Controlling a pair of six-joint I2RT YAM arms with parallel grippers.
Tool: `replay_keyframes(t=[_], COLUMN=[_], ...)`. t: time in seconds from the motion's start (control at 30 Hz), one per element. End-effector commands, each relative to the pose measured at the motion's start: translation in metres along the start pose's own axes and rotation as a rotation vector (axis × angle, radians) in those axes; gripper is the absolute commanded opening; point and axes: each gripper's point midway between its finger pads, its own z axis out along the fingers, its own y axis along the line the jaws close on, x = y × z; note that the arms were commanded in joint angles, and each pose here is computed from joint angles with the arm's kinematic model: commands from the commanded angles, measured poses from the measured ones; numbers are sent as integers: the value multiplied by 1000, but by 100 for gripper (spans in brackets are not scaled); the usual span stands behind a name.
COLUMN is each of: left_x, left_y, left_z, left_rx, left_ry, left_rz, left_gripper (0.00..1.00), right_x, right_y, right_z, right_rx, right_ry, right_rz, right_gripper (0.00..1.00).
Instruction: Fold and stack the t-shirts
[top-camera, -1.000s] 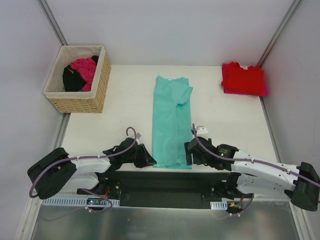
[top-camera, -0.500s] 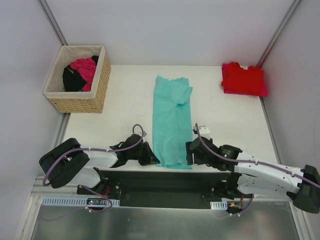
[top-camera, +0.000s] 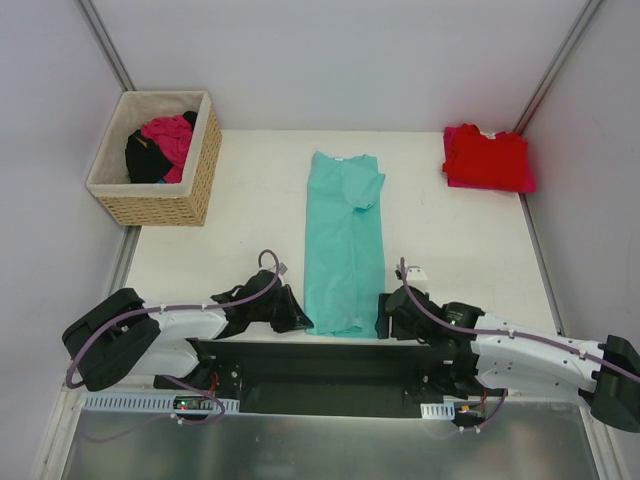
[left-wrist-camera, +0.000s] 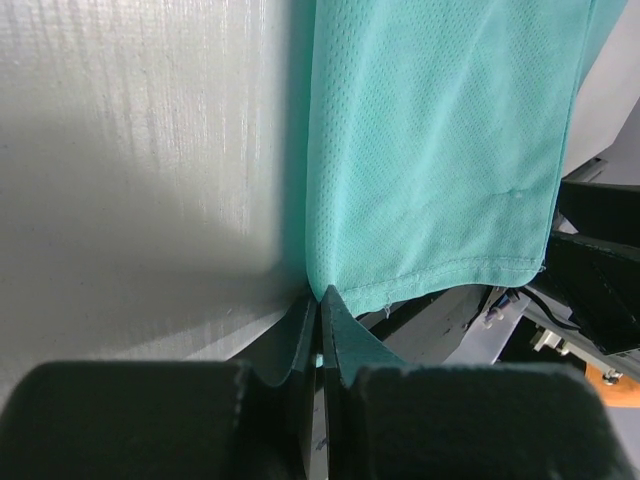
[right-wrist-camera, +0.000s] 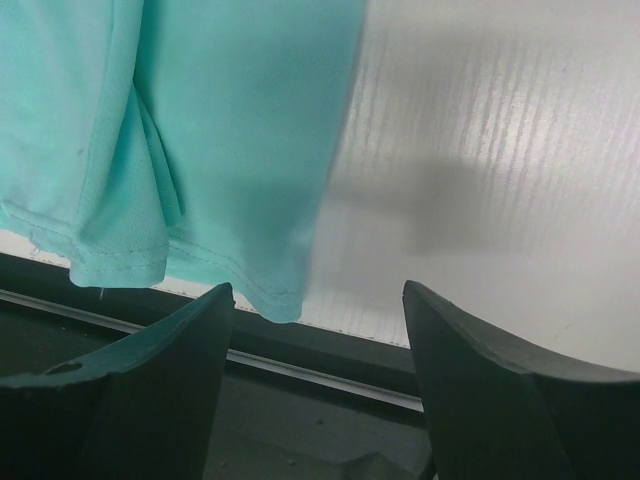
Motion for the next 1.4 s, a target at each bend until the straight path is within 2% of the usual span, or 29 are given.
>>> replay_keyframes(t=[0.0, 0.13, 0.37, 0.6, 0.9, 0.93, 0.97, 1.23, 1.37], left_x=[-1, -1, -1, -1, -1, -2, -1, -11, -26], left_y=[20, 22, 22, 23, 24, 24, 25, 13, -17], left_z=[-2, -2, -1, -1, 1, 1, 1, -5, -11], left_rx=[-66, -72, -75, -79, -90, -91, -92, -119, -83], left_ry=[-22, -22, -22, -19, -19, -19, -18, -39, -74], left_rz=[-7, -10, -15, -17, -23, -23, -24, 46, 112], left_gripper=[0, 0, 0, 0, 0, 0, 0, 0, 0], right_x=[-1, 7, 15, 15, 16, 16, 17, 1, -17], right_y=[12, 9, 10, 11, 11, 12, 11, 15, 26], right_z=[4, 12, 21, 24, 26, 26, 27, 21, 9], right_rx=[-48, -34, -28, -28, -23, -25, -18, -28, -38], right_ry=[-11, 8, 38, 38, 53, 54, 59, 10, -20], right_rz=[82, 96, 101, 102, 98, 100, 97, 72, 41], right_gripper=[71, 69, 55, 50, 13, 4, 1, 0, 1])
